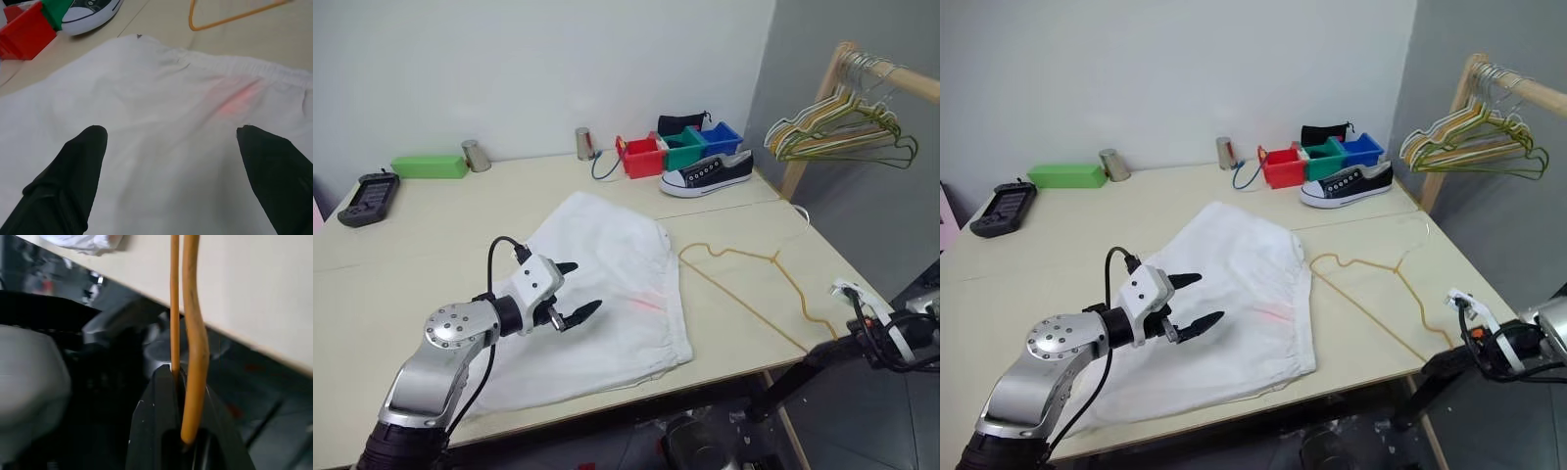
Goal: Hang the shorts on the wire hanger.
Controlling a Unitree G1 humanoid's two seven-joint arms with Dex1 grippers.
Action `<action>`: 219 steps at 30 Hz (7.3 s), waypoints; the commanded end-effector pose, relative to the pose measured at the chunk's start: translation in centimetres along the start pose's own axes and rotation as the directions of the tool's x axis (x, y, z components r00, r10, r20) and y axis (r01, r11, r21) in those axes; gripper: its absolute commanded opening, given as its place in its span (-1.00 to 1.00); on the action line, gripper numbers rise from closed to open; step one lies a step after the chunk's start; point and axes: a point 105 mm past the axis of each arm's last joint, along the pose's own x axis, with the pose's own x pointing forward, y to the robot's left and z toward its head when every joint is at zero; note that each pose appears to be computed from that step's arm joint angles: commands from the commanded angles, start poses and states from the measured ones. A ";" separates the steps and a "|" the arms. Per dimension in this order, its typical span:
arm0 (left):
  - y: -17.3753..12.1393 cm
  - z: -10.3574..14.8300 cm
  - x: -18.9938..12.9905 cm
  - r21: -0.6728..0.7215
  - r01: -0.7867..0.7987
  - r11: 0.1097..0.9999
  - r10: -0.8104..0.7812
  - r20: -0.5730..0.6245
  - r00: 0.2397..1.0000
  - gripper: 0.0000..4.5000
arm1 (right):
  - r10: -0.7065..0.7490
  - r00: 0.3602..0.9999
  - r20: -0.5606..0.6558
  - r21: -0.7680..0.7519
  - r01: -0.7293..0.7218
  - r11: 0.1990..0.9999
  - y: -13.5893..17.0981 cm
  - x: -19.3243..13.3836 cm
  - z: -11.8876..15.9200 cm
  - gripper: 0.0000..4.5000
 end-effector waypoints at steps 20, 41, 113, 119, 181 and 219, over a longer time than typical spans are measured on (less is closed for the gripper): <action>0.5 0.7 -1.7 -0.001 -0.012 1.000 0.012 -0.021 1.000 0.99 | 0.091 0.992 0.084 0.167 -0.104 0.980 0.7 1.6 -2.2 -1.00; 0.2 0.2 -1.7 0.006 0.009 1.000 -0.009 -0.029 1.000 0.99 | 0.113 0.989 0.091 0.248 -0.132 0.960 1.9 0.8 -5.2 -1.00; 0.3 -0.1 -2.2 0.060 -0.042 0.997 0.044 -0.041 0.998 0.99 | 0.130 0.907 0.402 0.146 -0.203 0.968 -0.3 4.9 7.0 -1.00; 0.3 -0.1 -1.9 0.060 -0.034 0.998 0.036 -0.034 0.999 0.99 | 0.076 0.904 0.421 -0.146 -0.016 0.989 2.5 3.1 12.1 -1.00; 14.1 9.3 5.8 0.764 0.193 0.615 -0.015 -0.234 0.972 0.27 | -0.042 0.610 0.792 -0.585 0.737 -0.339 16.1 8.1 22.8 -1.00; 13.1 6.7 5.4 0.761 0.190 0.620 -0.019 -0.228 0.974 -1.00 | -0.188 0.700 0.689 -0.702 0.709 0.069 12.4 1.8 19.2 0.59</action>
